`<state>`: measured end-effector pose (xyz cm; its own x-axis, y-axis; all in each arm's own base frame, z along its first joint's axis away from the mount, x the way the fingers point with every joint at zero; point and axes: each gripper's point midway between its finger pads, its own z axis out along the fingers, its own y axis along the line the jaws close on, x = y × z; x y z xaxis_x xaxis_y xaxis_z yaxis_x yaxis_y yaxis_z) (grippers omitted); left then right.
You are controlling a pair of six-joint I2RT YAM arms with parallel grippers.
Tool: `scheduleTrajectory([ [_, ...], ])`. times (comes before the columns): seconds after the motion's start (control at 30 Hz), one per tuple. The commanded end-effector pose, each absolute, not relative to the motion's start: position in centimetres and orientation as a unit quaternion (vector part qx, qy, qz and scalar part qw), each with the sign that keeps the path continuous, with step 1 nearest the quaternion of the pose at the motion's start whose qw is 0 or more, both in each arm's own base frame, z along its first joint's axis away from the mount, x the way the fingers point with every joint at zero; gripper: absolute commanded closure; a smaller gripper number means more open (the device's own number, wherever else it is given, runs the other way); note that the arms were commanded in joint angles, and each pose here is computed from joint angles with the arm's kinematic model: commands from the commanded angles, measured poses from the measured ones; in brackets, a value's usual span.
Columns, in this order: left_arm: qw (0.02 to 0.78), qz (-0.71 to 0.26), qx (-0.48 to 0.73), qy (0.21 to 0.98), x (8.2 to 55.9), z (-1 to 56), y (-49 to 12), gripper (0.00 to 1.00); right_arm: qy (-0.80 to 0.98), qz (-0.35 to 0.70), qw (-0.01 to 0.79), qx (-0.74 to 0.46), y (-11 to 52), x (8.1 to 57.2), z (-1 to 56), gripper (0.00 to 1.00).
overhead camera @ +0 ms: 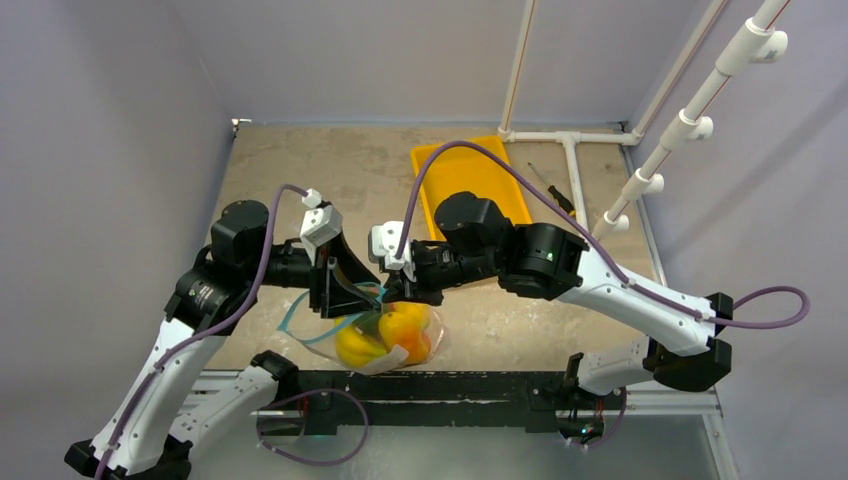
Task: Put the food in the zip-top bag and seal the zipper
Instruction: Adjust the zipper food storage bag at the center of the board.
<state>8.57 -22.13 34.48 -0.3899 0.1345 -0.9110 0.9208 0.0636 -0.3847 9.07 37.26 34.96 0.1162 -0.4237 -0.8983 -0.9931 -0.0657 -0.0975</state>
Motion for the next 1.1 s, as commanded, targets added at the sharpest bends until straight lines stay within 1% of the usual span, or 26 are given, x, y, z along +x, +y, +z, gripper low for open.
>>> scheduleTrajectory([
  [0.0, 0.378, -0.518, 0.419, 0.643, 8.8, 35.4, -21.7, 0.52, 0.556, 0.37, 0.433, -0.605, 37.7, 9.7, 37.1, 1.0],
  [0.23, 0.365, -0.518, 0.412, 0.655, 8.3, 35.0, -21.4, 0.52, 0.579, 0.371, 0.443, -0.575, 38.6, 10.8, 37.6, 1.0],
  [0.53, 0.371, -0.494, 0.397, 0.678, 8.6, 33.9, -20.8, 0.51, 0.607, 0.365, 0.472, -0.525, 38.5, 13.1, 39.6, 1.0],
  [0.7, 0.38, -0.47, 0.387, 0.696, 9.2, 33.3, -20.3, 0.44, 0.613, 0.369, 0.476, -0.512, 38.3, 13.4, 40.5, 1.0],
  [0.87, 0.388, -0.455, 0.379, 0.707, 9.6, 33.3, -20.0, 0.3, 0.622, 0.363, 0.474, -0.507, 38.4, 13.8, 40.3, 1.0],
  [0.97, 0.391, -0.444, 0.373, 0.715, 9.9, 33.1, -19.8, 0.26, 0.633, 0.355, 0.471, -0.501, 38.6, 14.3, 40.1, 1.0],
  [1.07, 0.398, -0.424, 0.365, 0.727, 10.6, 32.6, -19.4, 0.26, 0.632, 0.355, 0.475, -0.499, 38.8, 14.4, 40.4, 1.0],
])
